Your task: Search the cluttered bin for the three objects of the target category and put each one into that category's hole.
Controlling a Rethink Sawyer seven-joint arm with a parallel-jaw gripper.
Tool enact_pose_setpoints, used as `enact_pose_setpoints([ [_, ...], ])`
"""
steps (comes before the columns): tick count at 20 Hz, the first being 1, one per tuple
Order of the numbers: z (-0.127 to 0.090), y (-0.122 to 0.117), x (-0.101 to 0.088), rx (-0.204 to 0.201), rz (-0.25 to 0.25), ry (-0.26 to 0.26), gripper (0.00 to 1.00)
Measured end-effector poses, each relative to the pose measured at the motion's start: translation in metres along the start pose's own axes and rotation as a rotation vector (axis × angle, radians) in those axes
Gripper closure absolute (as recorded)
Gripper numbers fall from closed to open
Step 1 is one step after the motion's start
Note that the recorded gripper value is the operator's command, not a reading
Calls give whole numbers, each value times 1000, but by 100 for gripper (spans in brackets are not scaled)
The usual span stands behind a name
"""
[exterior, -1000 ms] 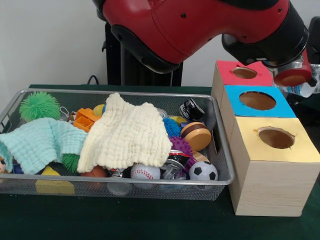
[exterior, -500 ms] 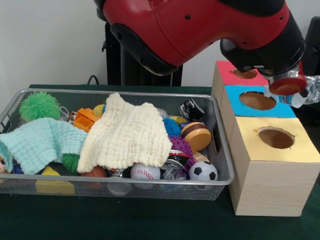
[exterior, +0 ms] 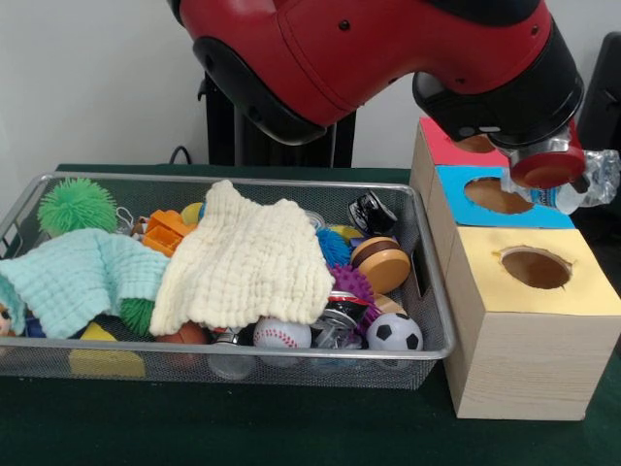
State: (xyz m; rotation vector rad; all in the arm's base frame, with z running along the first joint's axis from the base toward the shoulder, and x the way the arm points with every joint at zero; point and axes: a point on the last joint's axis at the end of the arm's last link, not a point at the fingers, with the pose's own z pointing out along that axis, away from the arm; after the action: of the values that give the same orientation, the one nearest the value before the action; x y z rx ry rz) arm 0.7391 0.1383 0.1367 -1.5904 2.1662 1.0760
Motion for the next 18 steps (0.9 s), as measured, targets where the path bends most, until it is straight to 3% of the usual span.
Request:
enact_pose_setpoints([
  [18,-17,10,15,-11,18,8,100],
])
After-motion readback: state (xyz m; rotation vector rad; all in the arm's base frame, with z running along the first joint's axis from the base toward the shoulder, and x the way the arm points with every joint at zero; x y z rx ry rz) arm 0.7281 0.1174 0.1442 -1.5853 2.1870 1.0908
